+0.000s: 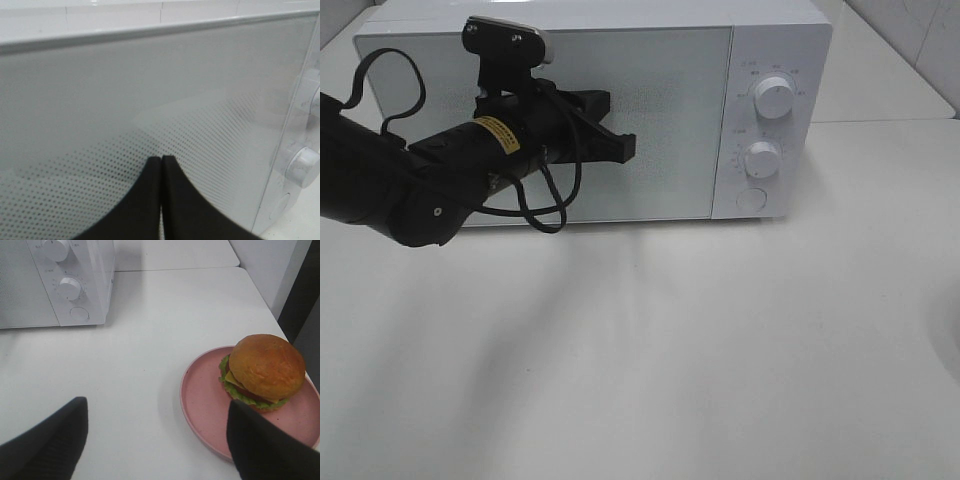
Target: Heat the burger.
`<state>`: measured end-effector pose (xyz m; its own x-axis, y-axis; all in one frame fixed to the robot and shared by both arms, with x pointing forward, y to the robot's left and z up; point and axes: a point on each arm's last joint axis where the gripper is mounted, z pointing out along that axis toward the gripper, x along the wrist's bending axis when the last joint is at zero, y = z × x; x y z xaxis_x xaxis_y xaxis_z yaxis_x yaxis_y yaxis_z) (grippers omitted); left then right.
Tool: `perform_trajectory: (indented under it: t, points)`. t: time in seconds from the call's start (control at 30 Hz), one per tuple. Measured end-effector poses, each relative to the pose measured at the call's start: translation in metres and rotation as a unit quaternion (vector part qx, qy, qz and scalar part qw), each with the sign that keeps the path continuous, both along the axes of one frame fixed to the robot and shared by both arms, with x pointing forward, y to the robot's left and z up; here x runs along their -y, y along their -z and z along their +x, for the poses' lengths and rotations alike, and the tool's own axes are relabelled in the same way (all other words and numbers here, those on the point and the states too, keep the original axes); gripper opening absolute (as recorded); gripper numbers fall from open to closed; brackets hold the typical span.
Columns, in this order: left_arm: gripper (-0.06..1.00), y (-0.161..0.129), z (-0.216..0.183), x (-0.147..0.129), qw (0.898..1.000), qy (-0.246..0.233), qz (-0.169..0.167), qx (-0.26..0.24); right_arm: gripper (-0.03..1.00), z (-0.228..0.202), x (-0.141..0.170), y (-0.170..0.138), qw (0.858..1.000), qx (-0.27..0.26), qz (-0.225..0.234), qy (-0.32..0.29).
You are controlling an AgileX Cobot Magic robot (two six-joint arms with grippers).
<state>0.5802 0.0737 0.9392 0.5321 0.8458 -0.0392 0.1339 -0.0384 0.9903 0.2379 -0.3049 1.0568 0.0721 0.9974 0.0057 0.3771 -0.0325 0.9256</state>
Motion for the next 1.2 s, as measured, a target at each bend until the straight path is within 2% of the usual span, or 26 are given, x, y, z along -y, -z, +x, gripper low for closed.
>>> perform_trajectory:
  t: [0.3,0.5,0.8,0.87,0.93,0.97,1.0,1.07,1.1,1.13,1.2]
  points:
    - [0.0,-0.011,-0.007,0.012,1.0,-0.016,0.002,-0.01,0.76,0.0,0.0,0.0,1.0,0.0,0.0,0.0]
    - [0.0,-0.038,-0.022,0.008,0.999,-0.045,-0.03,0.001,0.76,0.0,0.0,0.0,1.0,0.0,0.0,0.0]
    - [0.0,-0.047,-0.061,0.007,0.999,-0.024,-0.035,-0.021,0.76,0.0,0.0,0.0,1.0,0.0,0.0,0.0]
    - [0.0,-0.056,-0.087,0.006,0.998,0.005,-0.023,-0.058,0.76,0.0,0.0,0.0,1.0,0.0,0.0,0.0]
    - [0.0,-0.058,-0.091,0.006,0.997,0.012,-0.018,-0.069,0.76,0.0,0.0,0.0,1.0,0.0,0.0,0.0]
    - [0.0,-0.061,-0.101,0.006,0.994,0.031,0.001,-0.102,0.76,0.0,0.0,0.0,1.0,0.0,0.0,0.0]
    - [0.0,-0.061,-0.101,0.006,0.994,0.031,0.001,-0.102,0.76,0.0,0.0,0.0,1.0,0.0,0.0,0.0]
    - [0.0,-0.07,-0.115,0.003,0.988,0.059,0.031,-0.14,0.76,0.0,0.0,0.0,1.0,0.0,0.0,0.0]
    - [0.0,-0.07,-0.115,0.003,0.988,0.059,0.031,-0.14,0.76,0.0,0.0,0.0,1.0,0.0,0.0,0.0]
    - [0.04,-0.074,-0.124,0.0,0.982,0.075,0.049,-0.165,0.76,0.0,0.0,0.0,1.0,0.0,0.0,0.0]
    - [0.08,-0.076,-0.128,-0.003,0.979,0.082,0.058,-0.178,0.76,0.0,0.0,0.0,1.0,0.0,0.0,0.0]
